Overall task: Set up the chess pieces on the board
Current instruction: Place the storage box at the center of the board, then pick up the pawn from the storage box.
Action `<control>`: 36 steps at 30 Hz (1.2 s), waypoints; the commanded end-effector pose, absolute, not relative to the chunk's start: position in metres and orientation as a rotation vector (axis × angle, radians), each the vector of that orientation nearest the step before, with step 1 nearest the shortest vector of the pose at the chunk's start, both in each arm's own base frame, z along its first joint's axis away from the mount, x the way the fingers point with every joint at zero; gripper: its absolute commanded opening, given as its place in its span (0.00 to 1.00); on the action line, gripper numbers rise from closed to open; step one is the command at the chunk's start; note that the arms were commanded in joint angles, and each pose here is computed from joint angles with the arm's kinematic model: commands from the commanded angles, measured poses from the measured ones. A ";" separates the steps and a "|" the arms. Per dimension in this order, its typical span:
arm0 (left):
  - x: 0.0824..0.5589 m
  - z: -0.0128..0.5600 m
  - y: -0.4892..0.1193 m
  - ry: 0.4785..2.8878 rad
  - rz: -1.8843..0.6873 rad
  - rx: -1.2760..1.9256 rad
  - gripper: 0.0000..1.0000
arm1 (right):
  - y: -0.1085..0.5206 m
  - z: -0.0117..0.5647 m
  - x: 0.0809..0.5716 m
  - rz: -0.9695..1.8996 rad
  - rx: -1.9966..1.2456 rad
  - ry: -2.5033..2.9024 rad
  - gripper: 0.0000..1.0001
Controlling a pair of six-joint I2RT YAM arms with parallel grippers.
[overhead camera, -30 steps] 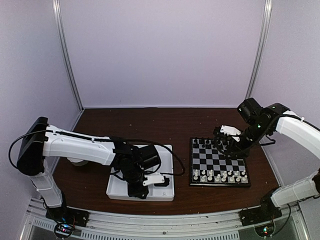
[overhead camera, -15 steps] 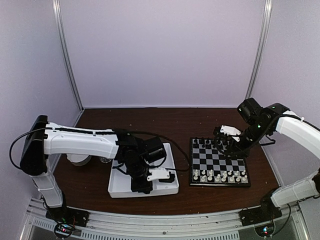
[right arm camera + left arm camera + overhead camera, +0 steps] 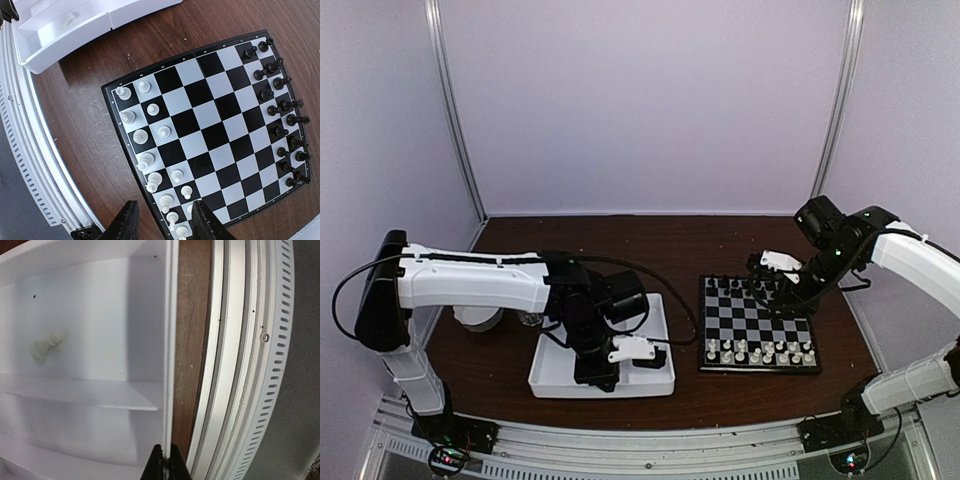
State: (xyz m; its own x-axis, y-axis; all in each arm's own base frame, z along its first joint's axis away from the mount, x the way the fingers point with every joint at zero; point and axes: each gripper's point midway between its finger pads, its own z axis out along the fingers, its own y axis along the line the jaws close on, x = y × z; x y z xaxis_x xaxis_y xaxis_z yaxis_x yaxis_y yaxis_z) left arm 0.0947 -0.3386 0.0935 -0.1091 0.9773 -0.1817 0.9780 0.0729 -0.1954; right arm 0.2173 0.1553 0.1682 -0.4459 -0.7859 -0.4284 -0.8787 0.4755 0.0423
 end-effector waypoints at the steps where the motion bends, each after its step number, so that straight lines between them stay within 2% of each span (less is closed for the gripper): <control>1: 0.104 0.158 -0.340 2.169 -0.399 2.028 0.00 | 0.157 0.173 0.220 0.377 -1.398 2.369 0.38; 4: 0.106 0.170 -0.345 2.114 -0.440 1.979 0.00 | 0.159 0.170 0.220 0.393 -1.399 2.374 0.38; 11: 0.091 0.085 -0.344 2.245 -0.436 2.017 0.00 | 0.160 0.165 0.220 0.403 -1.397 2.378 0.38; 18: 0.083 0.053 -0.348 2.291 -0.475 1.996 0.00 | 0.160 0.163 0.218 0.412 -1.403 2.382 0.38; 20: 0.085 0.053 -0.349 2.288 -0.450 1.986 0.18 | 0.160 0.163 0.218 0.414 -1.401 2.380 0.38; 22: 0.089 0.066 -0.354 2.250 -0.461 1.951 0.29 | 0.160 0.164 0.219 0.415 -1.398 2.382 0.38; 28: 0.103 0.118 -0.364 2.173 -0.584 1.856 0.46 | 0.159 0.167 0.217 0.403 -1.400 2.376 0.38; 31: 0.132 0.131 -0.370 2.210 -0.536 1.729 0.47 | 0.159 0.169 0.217 0.402 -1.396 2.371 0.38; 36: 0.248 0.159 -0.382 2.350 -0.232 1.003 0.45 | 0.159 0.170 0.220 0.393 -1.380 2.355 0.38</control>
State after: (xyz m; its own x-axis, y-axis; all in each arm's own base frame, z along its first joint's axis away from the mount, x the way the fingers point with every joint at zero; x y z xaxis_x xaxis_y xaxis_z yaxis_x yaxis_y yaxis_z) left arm 0.1593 -0.3713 0.1336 -0.3291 0.8399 -0.4315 0.9401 0.3343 -0.0663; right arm 0.2182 0.1589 0.1650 -0.4514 -0.7823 -0.4293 -0.8790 0.4725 0.0632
